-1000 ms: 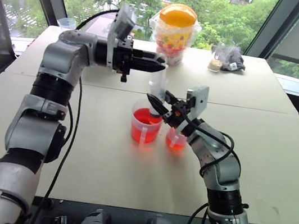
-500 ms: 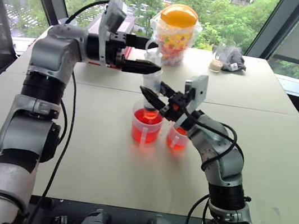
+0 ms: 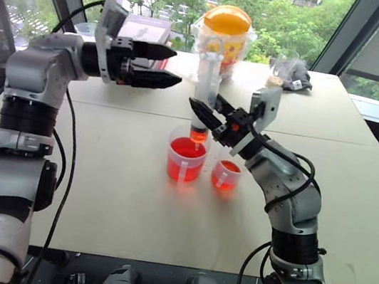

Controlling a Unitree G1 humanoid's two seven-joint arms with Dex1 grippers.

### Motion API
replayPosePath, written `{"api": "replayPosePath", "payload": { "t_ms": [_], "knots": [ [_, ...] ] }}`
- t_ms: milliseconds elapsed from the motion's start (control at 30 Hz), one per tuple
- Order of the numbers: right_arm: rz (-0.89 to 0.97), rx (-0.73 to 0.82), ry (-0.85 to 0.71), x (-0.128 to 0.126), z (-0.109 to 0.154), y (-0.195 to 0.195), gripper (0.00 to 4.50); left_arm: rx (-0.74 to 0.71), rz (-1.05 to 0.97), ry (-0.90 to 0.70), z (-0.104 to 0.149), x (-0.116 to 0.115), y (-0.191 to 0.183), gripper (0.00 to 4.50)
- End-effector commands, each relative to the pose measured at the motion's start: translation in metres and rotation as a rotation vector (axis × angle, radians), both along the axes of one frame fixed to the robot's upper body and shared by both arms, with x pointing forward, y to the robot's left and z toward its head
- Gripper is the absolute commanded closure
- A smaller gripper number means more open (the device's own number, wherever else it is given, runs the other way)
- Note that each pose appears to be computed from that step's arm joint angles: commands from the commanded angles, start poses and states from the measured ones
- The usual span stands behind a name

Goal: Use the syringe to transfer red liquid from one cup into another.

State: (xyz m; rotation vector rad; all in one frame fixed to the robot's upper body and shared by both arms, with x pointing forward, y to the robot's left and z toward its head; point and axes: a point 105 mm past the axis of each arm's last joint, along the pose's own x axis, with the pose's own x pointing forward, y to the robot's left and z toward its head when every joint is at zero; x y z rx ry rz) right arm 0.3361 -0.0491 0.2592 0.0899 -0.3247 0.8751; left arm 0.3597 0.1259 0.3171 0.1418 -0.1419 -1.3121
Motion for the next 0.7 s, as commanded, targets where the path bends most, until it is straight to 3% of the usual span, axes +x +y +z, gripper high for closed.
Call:
{"api": "replayPosePath", "payload": {
  "t_ms": [33, 167, 267, 433, 567, 700],
  "knots": [
    [-0.041, 0.117, -0.107, -0.012, 0.047, -0.022, 3.08, -0.034, -0.002, -0.055, 0.015, -0.003, 0.001, 0.08],
    [-0.126, 0.147, -0.135, -0.016, 0.064, -0.051, 3.08, -0.041, -0.020, -0.056, 0.013, 0.001, -0.007, 0.08],
    [-0.176, 0.131, -0.134, -0.019, 0.061, -0.065, 3.08, -0.038, -0.043, -0.059, 0.010, 0.002, -0.014, 0.08],
    [-0.246, 0.091, -0.076, -0.023, 0.032, -0.076, 3.08, -0.051, -0.099, -0.090, 0.016, 0.004, -0.035, 0.08],
    [-0.269, 0.063, -0.029, -0.023, 0.007, -0.074, 3.08, -0.083, -0.157, -0.126, 0.033, 0.004, -0.051, 0.08],
    [-0.287, 0.064, -0.014, -0.023, -0.001, -0.075, 3.08, -0.227, -0.259, -0.089, 0.063, -0.004, -0.067, 0.08]
  ]
}}
